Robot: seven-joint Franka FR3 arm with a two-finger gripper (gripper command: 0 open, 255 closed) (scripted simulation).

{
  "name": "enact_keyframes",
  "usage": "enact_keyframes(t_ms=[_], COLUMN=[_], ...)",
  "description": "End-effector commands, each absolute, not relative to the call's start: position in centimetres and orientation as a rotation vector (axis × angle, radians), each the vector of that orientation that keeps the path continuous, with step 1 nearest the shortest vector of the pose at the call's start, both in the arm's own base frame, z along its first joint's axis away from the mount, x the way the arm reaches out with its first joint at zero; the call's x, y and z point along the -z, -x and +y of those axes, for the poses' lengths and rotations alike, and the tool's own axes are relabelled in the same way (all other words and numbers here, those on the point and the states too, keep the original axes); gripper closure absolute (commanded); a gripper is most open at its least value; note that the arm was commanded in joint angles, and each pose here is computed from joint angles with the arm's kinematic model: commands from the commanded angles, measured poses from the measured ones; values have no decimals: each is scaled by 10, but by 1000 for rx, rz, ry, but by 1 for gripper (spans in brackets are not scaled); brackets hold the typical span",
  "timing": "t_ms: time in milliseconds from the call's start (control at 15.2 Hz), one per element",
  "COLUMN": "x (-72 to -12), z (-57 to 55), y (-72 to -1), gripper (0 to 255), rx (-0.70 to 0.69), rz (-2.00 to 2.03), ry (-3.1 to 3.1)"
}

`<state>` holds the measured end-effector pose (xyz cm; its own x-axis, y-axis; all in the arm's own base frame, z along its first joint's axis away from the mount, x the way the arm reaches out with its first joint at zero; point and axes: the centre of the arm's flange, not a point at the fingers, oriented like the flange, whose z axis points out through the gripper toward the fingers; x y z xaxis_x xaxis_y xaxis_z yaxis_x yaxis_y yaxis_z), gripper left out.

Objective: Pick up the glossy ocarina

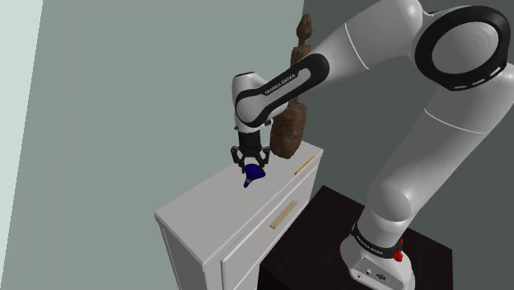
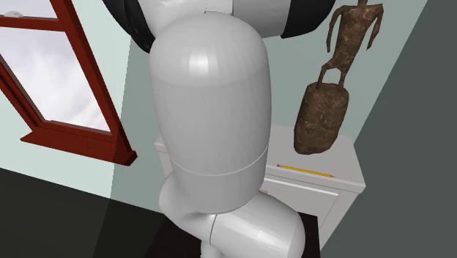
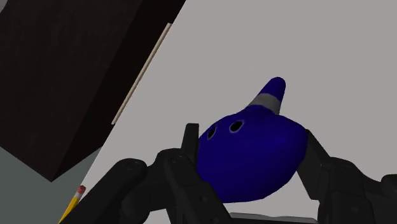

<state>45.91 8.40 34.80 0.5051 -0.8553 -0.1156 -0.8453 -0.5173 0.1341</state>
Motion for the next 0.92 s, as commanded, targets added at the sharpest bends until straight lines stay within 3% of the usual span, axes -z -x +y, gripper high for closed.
enact_keyframes(t_ms=[0, 858], x=[-358, -417], z=[84, 84], y=[-459, -459], gripper=[255, 255], rx=[258, 258], rz=[-1511, -1511], ry=[-2673, -2673])
